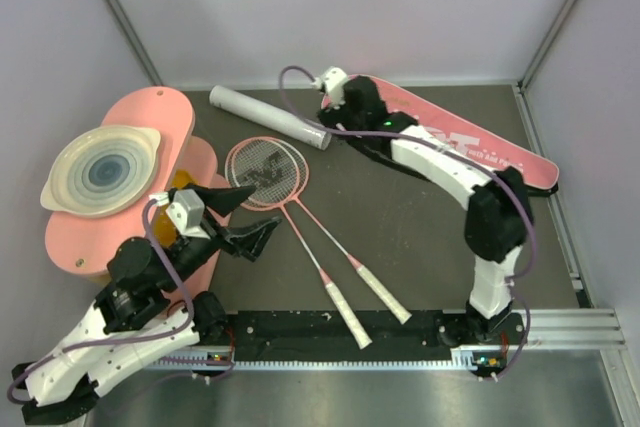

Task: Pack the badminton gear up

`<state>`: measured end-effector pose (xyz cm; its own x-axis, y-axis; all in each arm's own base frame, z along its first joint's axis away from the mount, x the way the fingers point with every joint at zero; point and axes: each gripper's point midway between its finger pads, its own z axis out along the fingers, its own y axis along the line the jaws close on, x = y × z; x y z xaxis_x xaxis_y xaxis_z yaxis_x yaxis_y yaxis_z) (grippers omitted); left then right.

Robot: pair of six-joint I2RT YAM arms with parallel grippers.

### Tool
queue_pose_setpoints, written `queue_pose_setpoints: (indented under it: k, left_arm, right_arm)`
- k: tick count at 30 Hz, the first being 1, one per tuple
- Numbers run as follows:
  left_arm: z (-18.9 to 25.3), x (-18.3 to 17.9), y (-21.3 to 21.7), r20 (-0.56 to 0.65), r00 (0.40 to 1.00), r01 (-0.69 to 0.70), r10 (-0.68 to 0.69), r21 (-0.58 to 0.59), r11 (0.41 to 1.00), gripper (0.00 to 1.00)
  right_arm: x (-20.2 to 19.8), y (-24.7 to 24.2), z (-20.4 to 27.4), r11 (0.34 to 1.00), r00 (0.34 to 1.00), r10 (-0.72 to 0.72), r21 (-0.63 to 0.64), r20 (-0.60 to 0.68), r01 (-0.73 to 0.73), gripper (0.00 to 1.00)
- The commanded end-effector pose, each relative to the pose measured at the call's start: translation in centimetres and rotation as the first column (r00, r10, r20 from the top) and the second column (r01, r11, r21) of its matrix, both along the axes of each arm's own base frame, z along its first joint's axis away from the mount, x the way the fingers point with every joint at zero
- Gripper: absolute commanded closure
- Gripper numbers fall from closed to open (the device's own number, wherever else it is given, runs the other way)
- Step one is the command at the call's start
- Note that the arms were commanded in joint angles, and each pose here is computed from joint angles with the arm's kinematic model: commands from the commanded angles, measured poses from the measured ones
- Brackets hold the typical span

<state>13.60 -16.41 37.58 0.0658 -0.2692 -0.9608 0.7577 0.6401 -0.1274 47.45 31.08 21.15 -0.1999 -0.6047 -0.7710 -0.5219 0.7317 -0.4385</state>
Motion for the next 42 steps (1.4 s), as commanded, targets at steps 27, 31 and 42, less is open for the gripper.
queue_pose_setpoints:
  k: [27,31,42]
  left_arm:
    - [-3.5,-1.7,-6.0,-0.148,0.953,0.263,-0.265,-0.033,0.964,0.16]
    - [-3.6,-1.6,-5.9,-0.148,0.955,0.254,-0.256,-0.033,0.967,0.17]
    - [-3.5,-1.2,-6.0,-0.148,0.959,0.242,-0.244,-0.032,0.97,0.17]
  right_arm:
    - [-0.1,-26.0,-13.8,0.762,0.847,-0.512,-0.531,-0.143,0.371,0.42]
    - [0.7,-27.4,-14.7,0.69,0.835,-0.545,-0.602,-0.068,0.401,0.49]
    - [3.0,-27.2,-16.0,0.675,0.88,-0.474,-0.636,0.013,0.373,0.66]
